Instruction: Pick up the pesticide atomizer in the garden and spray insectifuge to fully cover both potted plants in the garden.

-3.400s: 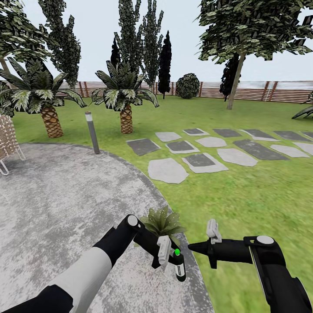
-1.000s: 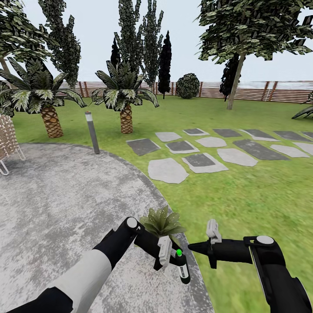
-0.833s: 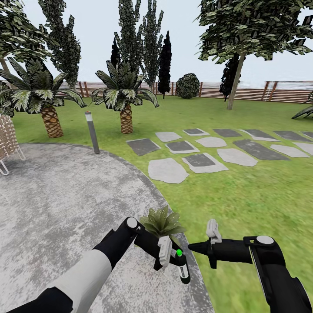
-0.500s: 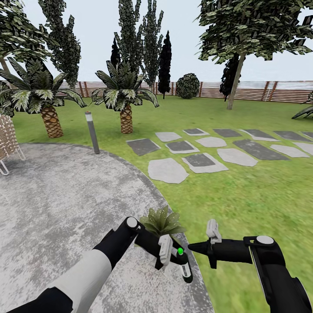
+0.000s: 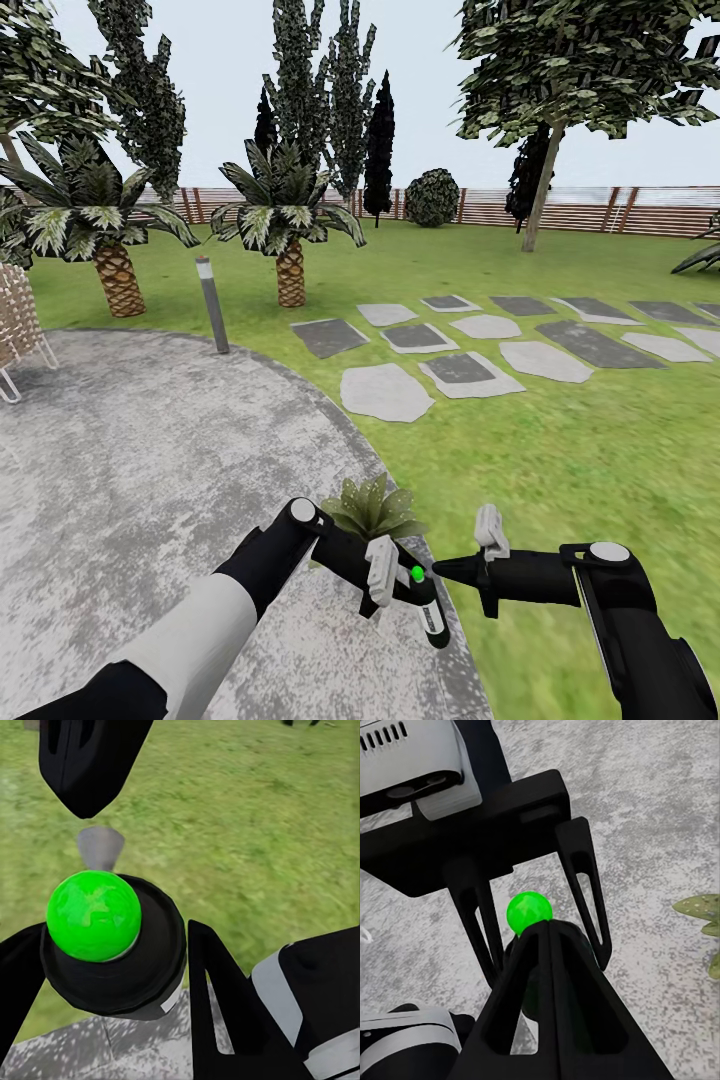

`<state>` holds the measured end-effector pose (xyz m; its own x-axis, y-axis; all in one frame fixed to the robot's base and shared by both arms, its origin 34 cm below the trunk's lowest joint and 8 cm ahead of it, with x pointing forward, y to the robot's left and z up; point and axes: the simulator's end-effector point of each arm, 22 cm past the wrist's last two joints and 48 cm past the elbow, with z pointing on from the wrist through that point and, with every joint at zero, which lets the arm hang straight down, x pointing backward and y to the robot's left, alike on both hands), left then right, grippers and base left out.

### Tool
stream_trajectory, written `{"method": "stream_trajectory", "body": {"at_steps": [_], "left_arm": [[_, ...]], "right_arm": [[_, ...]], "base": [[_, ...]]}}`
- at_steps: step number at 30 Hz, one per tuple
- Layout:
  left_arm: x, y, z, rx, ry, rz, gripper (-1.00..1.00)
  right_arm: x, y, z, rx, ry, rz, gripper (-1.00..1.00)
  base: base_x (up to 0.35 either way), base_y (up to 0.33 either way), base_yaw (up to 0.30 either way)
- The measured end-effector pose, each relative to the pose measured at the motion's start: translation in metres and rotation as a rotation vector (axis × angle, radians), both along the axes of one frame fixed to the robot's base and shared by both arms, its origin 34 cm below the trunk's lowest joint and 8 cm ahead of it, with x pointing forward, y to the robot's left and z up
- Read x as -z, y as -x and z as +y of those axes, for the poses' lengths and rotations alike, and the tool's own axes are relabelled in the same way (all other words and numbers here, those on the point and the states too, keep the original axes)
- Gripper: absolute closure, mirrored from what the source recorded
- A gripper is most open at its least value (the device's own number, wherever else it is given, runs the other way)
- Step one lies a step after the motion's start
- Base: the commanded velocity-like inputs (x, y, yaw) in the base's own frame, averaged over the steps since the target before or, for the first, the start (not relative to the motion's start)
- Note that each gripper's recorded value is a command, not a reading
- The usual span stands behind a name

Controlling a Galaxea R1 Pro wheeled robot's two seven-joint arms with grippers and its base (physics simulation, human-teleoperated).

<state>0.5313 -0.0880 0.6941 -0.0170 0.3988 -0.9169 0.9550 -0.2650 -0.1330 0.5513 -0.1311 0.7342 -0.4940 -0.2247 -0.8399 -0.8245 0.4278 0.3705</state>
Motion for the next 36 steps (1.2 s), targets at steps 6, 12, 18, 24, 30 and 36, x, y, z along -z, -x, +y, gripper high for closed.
{"method": "stream_trajectory", "body": {"at_steps": [6,12,18,24,30,36], "left_arm": [[0.0002,0.0002,-0.0001,0.000,0.001,0.001,1.00],[0.0000,0.0001,-0.0002,0.000,0.002,0.001,1.00],[-0.0003,0.0002,-0.0005,-0.001,0.005,0.001,1.00],[-0.0059,0.0013,-0.0039,-0.012,0.039,0.019,1.00],[-0.0063,0.0017,-0.0042,-0.013,0.043,0.022,1.00],[-0.0064,0.0020,-0.0044,-0.014,0.045,0.023,1.00]], "right_arm": [[0.0000,0.0000,0.0000,0.000,0.000,0.000,1.00],[-0.0001,0.0001,0.0000,0.000,0.000,0.000,1.00],[-0.0002,0.0002,0.0008,-0.001,-0.001,0.000,1.00],[-0.0002,0.0002,0.0009,-0.001,-0.001,0.000,1.00],[-0.0001,0.0003,0.0009,-0.002,-0.001,0.001,1.00],[-0.0001,0.0002,0.0010,-0.001,-0.001,0.000,1.00]], "base": [[0.000,0.000,0.000],[0.000,0.000,0.000],[0.000,0.000,0.000],[0.000,0.000,0.000],[0.000,0.000,0.000],[0.000,0.000,0.000]]}}
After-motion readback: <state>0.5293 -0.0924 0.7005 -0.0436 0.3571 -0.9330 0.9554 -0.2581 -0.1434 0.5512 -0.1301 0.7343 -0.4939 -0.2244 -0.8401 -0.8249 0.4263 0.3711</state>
